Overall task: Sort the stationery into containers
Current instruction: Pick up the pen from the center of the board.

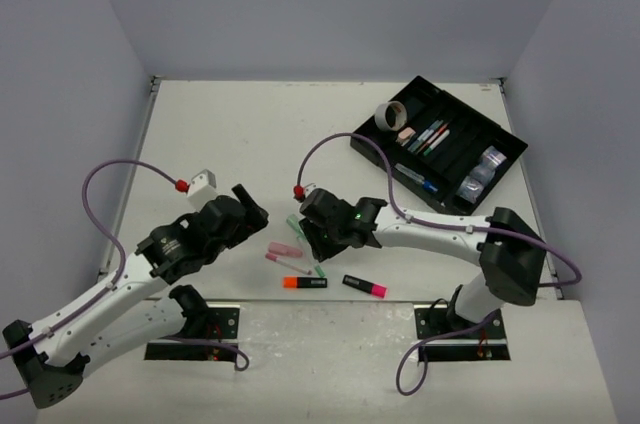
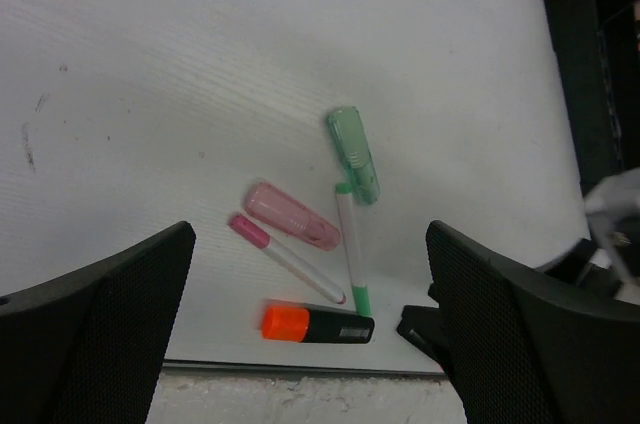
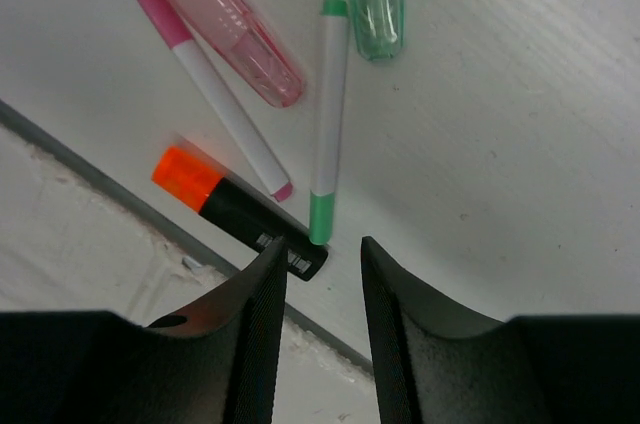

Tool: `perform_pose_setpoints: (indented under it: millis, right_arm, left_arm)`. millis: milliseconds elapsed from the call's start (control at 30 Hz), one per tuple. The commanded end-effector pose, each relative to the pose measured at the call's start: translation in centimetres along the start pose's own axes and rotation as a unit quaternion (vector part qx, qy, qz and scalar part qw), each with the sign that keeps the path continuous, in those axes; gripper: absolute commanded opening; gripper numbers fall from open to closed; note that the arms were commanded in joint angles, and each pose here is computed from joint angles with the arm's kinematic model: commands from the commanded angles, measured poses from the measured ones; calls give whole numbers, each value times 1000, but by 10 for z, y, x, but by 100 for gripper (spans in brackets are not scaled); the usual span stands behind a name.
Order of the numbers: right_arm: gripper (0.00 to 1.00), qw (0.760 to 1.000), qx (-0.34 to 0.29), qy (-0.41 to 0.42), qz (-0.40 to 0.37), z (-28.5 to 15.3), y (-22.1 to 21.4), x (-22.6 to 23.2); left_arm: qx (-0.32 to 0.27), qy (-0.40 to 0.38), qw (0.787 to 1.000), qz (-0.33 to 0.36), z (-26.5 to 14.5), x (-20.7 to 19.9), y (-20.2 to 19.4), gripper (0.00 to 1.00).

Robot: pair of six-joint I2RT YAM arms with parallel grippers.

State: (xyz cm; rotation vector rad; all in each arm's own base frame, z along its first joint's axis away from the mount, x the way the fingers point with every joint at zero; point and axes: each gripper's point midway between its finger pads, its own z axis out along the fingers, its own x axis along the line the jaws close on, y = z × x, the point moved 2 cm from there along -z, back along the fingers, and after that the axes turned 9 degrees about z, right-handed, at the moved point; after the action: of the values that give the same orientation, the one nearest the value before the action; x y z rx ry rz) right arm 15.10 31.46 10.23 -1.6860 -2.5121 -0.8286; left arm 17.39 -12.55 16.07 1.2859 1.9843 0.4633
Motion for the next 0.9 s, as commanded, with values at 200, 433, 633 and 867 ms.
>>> perform_pose_setpoints:
  millis: [200, 433, 633, 867]
  right_arm:
    - [37, 997, 32, -69, -21, 40, -10, 11]
    - [34, 995, 35, -93, -19, 61, -6, 11]
    - [27, 988, 30, -151, -6, 73, -6, -4]
    - [16, 986, 31, -166, -1, 74, -6, -7]
  left_arm:
    - [-131, -108, 984, 61, -52, -20, 65, 100]
    - [-164, -77, 981, 70, -76, 3, 83, 100]
    - [-193, -40, 978, 71, -92, 26, 97, 100]
    - [-208, -35, 976, 61, -97, 39, 98, 100]
